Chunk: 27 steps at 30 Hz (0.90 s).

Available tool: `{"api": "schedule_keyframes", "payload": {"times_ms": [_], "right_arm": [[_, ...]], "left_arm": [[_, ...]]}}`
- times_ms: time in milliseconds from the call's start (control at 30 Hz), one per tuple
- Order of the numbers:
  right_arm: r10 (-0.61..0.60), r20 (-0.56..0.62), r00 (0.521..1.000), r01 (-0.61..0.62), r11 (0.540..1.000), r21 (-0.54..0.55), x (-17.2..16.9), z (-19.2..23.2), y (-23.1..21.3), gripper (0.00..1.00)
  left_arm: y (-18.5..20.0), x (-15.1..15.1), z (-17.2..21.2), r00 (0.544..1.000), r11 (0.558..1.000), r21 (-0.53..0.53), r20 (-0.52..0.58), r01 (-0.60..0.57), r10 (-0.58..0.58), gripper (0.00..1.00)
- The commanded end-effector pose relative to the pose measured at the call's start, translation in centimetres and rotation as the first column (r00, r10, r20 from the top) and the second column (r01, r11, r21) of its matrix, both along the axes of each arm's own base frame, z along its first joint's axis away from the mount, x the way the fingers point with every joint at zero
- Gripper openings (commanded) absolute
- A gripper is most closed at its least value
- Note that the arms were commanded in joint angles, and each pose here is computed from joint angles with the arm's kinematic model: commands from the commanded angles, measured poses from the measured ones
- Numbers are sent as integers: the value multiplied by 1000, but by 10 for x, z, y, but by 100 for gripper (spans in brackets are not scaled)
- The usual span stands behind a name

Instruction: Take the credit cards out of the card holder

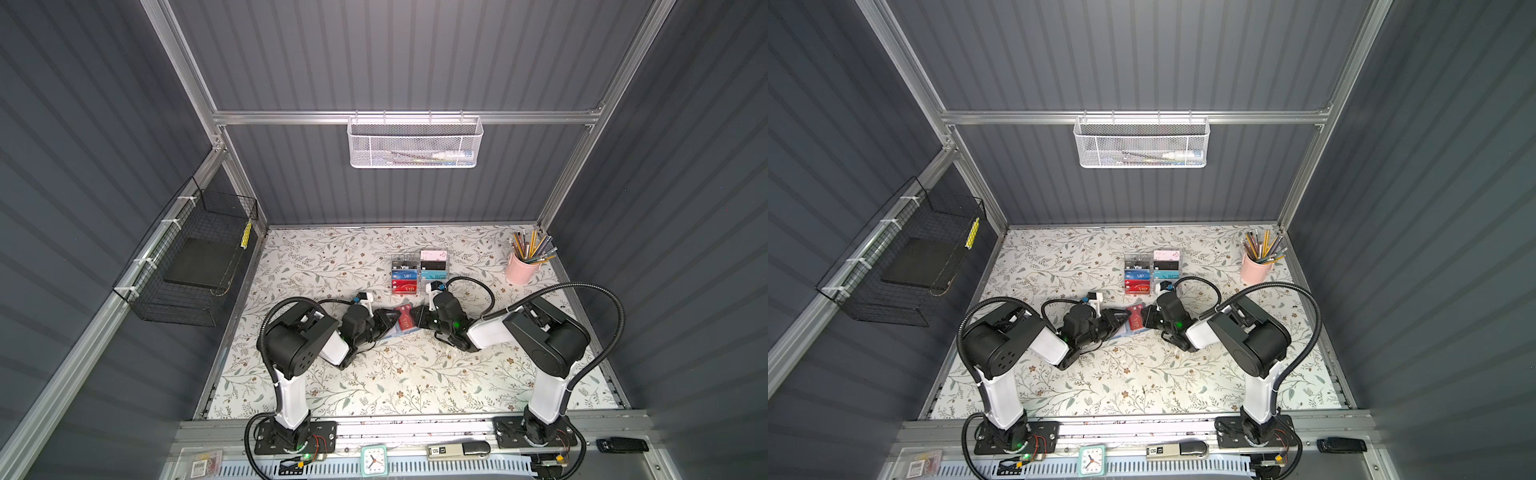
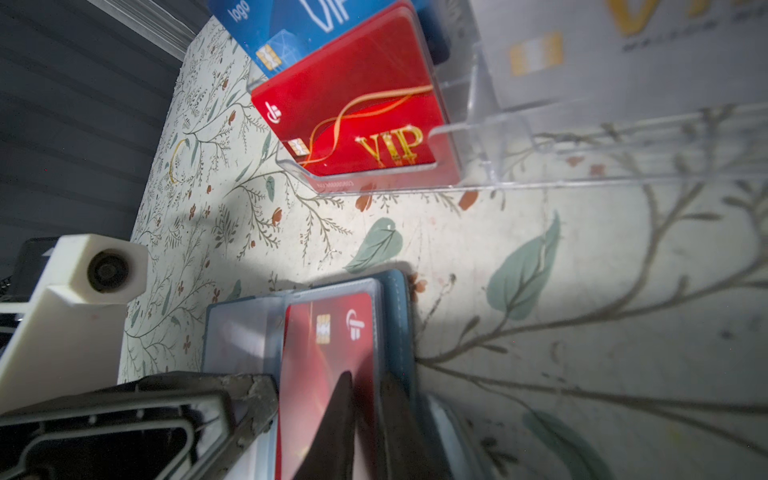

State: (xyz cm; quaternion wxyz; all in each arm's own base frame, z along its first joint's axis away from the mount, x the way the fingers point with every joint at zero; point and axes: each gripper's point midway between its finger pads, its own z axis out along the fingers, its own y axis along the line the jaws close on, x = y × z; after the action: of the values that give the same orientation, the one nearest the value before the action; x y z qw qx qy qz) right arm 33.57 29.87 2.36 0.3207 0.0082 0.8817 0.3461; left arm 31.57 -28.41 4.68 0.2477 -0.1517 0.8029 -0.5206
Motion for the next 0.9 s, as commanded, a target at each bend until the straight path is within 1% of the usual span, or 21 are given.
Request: {"api": "schedule_keyframes", "payload": {"times_ms": [0, 200, 400, 500, 667, 867], "right_arm": [[82, -287, 955, -122, 985, -125, -68, -71, -17, 17], [94, -275, 957, -123, 988, -93, -69, -64, -14, 20], [100, -268, 958, -123, 990, -71, -69, -59, -11, 22], [96, -268, 959, -121, 990, -77, -68, -58, -13, 22], [88, -269, 959, -114, 990, -82, -68, -58, -16, 22], [89, -242, 966, -110, 991, -77, -67, -47, -19, 26]], "left_arm": [[-28, 2, 31, 993, 995, -73, 97, 71, -64, 29], [-29, 3, 35, 992, 994, -74, 110, 77, -68, 26], [-29, 2, 35, 991, 994, -68, 111, 81, -73, 25], [-27, 1, 35, 991, 995, -67, 109, 80, -72, 25], [-11, 3, 32, 995, 998, -42, 91, 47, -43, 25], [15, 4, 32, 998, 1000, 10, 65, 17, -18, 30]]}}
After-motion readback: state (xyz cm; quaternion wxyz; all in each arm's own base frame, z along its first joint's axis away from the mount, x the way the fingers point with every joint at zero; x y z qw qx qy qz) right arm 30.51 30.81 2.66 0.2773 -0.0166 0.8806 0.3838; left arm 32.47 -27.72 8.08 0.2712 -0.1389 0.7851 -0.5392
